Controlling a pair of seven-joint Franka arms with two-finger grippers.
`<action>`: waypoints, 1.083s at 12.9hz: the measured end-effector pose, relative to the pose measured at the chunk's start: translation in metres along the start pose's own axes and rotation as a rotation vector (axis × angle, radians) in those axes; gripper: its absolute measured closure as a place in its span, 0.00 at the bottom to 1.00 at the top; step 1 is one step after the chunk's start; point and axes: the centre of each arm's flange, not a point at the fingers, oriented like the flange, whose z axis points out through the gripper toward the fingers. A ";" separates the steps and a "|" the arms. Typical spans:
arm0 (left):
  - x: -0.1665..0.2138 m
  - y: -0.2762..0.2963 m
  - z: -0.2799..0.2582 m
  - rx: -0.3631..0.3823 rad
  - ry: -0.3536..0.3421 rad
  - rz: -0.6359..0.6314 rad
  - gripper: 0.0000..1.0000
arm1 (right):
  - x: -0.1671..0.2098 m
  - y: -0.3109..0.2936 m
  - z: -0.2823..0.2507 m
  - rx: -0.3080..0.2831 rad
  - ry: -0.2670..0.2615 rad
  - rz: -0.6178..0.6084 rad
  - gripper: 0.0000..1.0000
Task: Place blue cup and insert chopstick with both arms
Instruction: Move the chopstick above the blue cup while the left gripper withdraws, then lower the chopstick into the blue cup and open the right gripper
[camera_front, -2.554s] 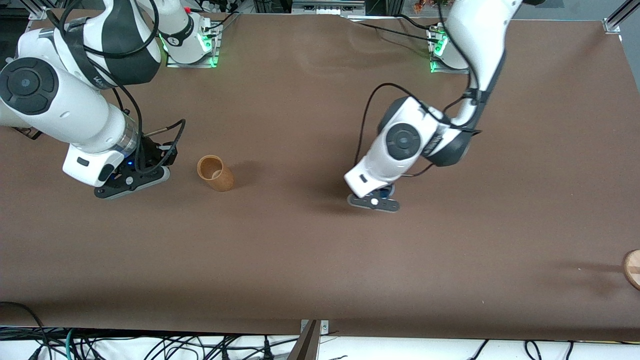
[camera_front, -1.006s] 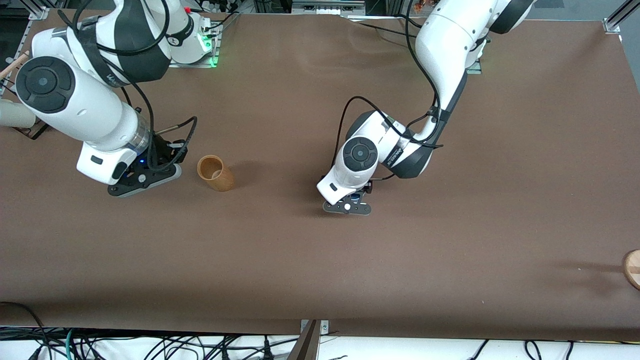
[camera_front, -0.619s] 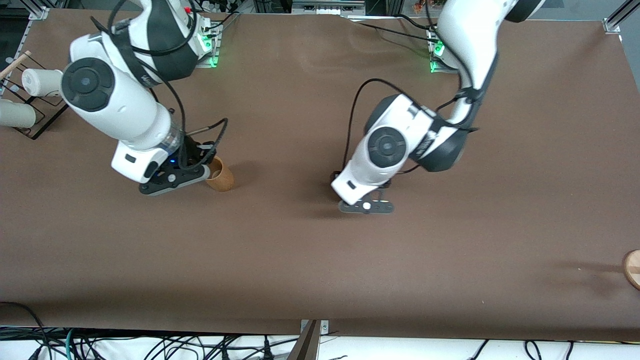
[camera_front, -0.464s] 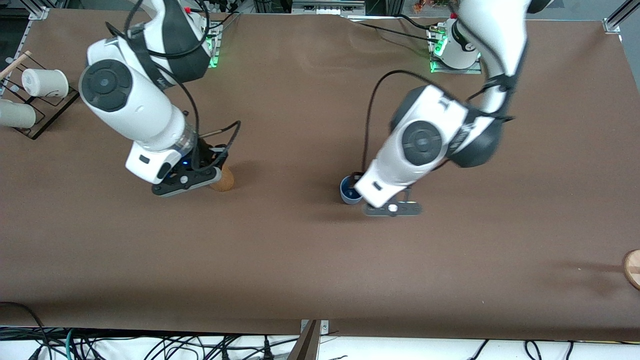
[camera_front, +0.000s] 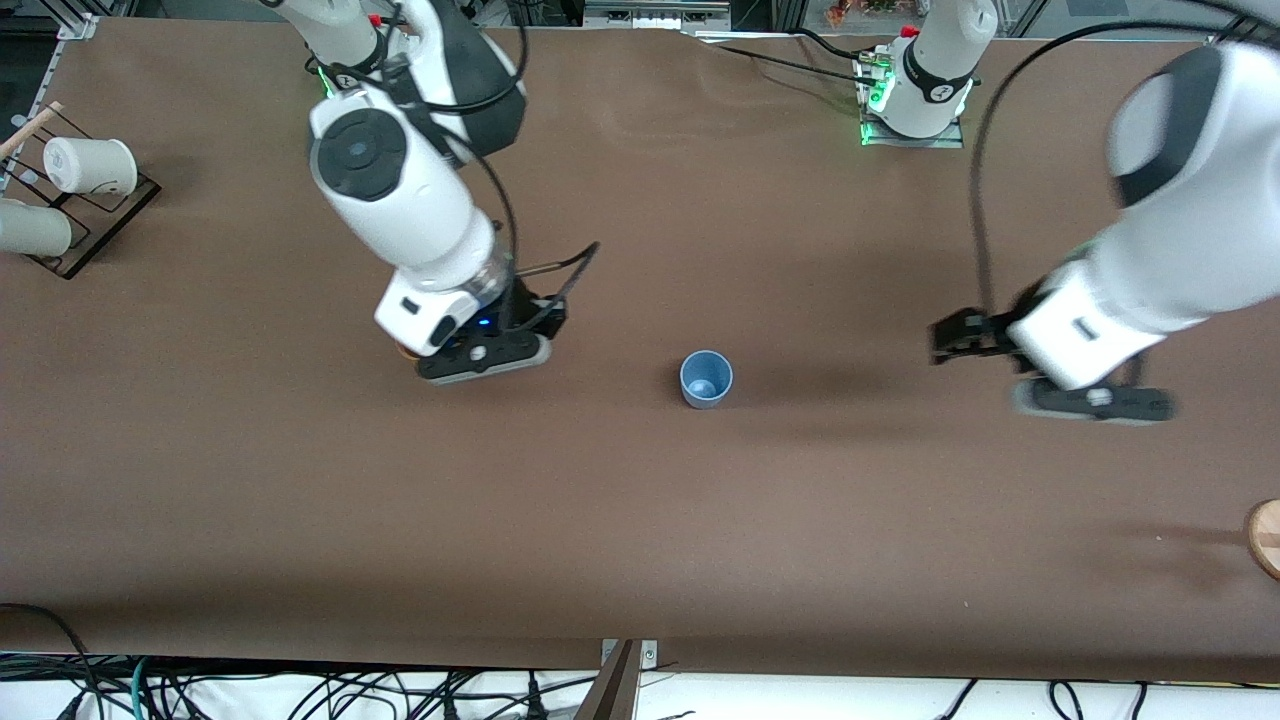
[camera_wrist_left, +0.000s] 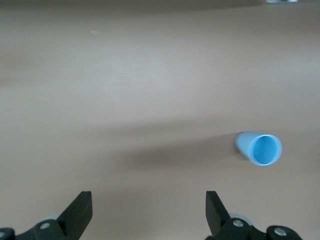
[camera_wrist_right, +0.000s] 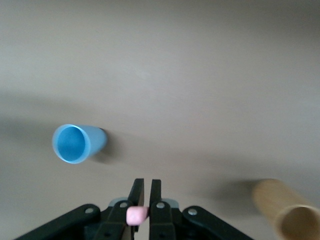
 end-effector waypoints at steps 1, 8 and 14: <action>-0.008 -0.033 -0.012 0.010 0.003 0.009 0.00 | -0.001 -0.019 0.006 0.015 0.017 0.023 0.91; -0.085 -0.089 -0.035 0.010 -0.050 -0.009 0.00 | -0.027 -0.107 0.066 0.078 0.101 0.125 0.91; -0.092 -0.089 -0.016 0.006 -0.093 -0.010 0.00 | -0.029 -0.123 0.072 0.072 0.156 0.146 0.91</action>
